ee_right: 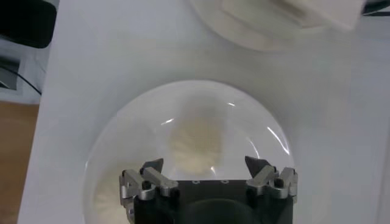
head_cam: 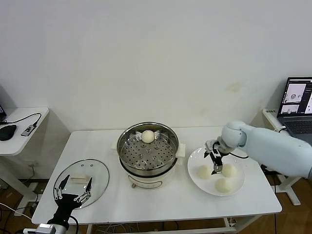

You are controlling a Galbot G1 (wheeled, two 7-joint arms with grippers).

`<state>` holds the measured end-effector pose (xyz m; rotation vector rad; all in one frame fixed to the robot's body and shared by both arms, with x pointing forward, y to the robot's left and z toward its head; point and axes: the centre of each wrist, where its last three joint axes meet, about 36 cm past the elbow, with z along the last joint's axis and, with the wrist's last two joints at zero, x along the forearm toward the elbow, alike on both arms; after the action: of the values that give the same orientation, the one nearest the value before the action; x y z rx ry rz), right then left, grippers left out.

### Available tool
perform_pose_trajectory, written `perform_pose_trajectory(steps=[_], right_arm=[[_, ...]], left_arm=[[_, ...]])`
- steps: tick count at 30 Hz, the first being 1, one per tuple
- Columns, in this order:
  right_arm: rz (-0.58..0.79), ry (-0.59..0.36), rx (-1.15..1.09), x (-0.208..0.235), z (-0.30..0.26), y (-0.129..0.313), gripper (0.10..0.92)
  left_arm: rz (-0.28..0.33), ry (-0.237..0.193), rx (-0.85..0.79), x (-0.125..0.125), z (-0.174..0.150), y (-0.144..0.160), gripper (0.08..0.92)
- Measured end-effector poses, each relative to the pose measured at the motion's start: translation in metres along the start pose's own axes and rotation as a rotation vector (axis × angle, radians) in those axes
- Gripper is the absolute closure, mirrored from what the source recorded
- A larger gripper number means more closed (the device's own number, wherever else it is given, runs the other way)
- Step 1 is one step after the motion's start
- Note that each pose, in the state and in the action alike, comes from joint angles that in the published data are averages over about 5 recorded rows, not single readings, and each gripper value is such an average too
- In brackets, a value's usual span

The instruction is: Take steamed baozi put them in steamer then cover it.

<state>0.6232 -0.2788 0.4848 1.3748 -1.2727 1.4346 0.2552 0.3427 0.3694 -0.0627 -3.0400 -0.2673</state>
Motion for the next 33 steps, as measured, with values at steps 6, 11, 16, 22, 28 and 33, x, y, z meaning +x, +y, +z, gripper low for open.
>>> perform_pose_trajectory(steps=[6, 11, 16, 22, 28, 33], right_arm=[[0.001, 0.012, -0.001, -0.015, -0.001, 0.002, 0.2], [0.004, 0.02, -0.001, -0.025, -0.002, 0.003, 0.203], [0.001, 0.025, -0.005, -0.033, -0.004, 0.004, 0.24], [0.012, 0.026, -0.012, -0.036, -0.006, 0.002, 0.339], [0.022, 0.027, -0.014, -0.034, -0.007, 0.0, 0.417], [0.027, 0.025, -0.016, -0.025, -0.005, -0.003, 0.443]], left_arm=[[0.001, 0.0, 0.001, -0.001, 0.001, 0.0, 0.177], [0.003, -0.001, 0.002, -0.001, 0.001, -0.001, 0.177], [0.004, -0.001, 0.005, -0.001, 0.002, -0.002, 0.177], [0.002, 0.0, 0.006, -0.001, 0.002, -0.002, 0.177], [0.004, -0.002, 0.009, -0.002, 0.003, -0.004, 0.177], [0.004, -0.003, 0.005, -0.002, 0.002, -0.003, 0.177]])
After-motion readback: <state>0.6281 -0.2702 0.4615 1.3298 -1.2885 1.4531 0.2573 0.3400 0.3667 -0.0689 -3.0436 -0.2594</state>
